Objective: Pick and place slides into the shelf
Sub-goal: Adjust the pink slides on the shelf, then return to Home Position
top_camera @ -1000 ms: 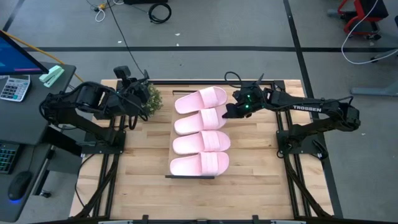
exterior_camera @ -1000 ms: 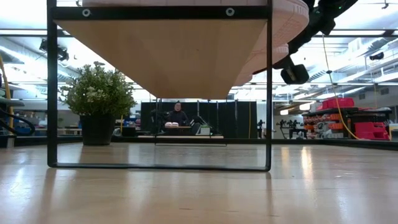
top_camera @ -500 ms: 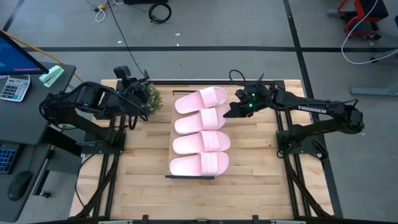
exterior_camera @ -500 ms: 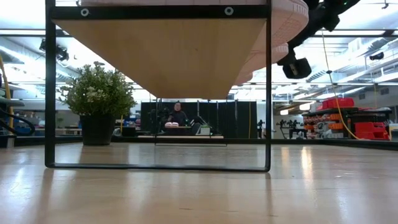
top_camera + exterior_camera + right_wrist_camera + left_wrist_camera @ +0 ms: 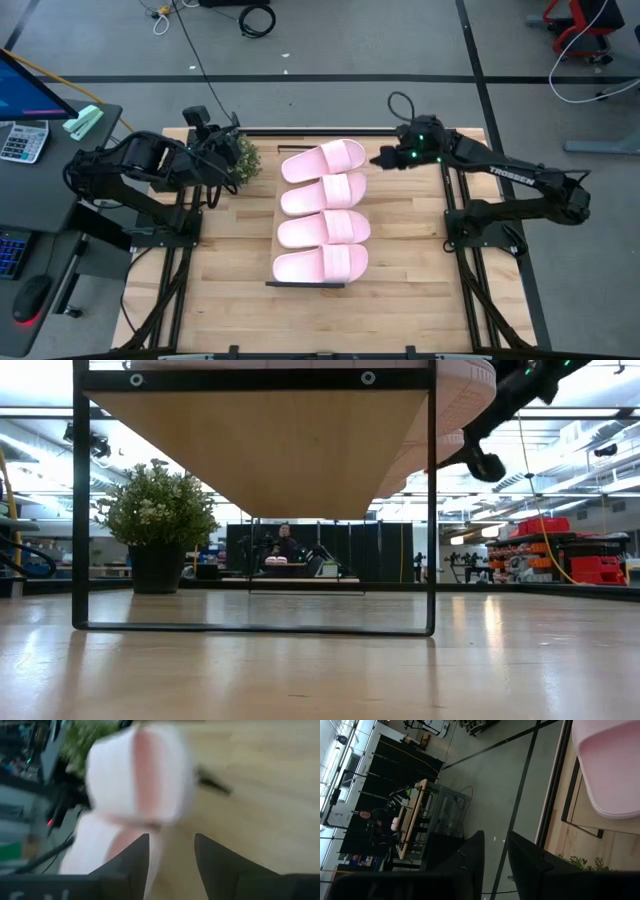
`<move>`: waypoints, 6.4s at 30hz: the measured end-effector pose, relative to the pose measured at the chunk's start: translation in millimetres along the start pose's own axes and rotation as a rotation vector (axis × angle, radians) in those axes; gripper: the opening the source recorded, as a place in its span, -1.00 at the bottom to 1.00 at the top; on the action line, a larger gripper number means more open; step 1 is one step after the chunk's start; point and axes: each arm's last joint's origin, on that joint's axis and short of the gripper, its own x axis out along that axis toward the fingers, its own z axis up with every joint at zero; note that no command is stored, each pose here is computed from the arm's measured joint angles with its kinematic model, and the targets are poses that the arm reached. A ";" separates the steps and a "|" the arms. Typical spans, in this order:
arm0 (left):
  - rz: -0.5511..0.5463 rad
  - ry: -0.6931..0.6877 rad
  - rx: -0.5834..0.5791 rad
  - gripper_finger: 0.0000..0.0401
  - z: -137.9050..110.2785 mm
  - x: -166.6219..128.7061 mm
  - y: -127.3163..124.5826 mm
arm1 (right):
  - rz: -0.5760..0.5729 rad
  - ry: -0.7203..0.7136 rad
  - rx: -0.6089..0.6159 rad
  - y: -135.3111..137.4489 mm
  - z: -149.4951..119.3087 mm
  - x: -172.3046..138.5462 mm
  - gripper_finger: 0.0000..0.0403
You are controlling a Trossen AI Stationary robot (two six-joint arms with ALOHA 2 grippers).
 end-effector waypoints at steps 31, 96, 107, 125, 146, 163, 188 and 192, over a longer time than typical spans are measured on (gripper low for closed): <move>0.000 0.000 -0.001 -0.55 0.1 0.0 0.0 | 0.185 -0.037 0.049 -3.0 44.3 34.4 -0.86; 0.000 0.000 0.000 -0.59 0.1 0.1 -0.1 | -0.066 0.207 0.014 14.4 40.4 87.5 -0.55; 0.000 0.000 -0.001 -0.55 0.1 0.0 -0.1 | -0.095 0.179 0.012 12.8 41.6 87.3 -0.56; 0.000 0.000 -0.001 -0.55 0.1 0.1 -0.1 | -0.113 0.185 0.018 11.9 40.1 87.2 -0.91; 0.000 0.000 -0.001 -0.55 0.1 0.0 -0.1 | -0.136 0.206 -0.009 9.5 38.2 86.4 -0.54; -0.003 0.000 -0.013 -0.56 0.0 0.0 -0.2 | -0.070 0.146 -0.125 18.9 47.7 36.1 -0.33; -0.223 -0.044 -0.153 -0.70 3.7 -0.6 -6.1 | 0.106 0.220 -0.810 81.5 -43.5 -48.9 -0.99; -0.282 -0.085 -0.196 -0.77 8.7 -1.2 -6.7 | 0.095 0.247 -0.845 84.9 -54.4 -47.8 -0.99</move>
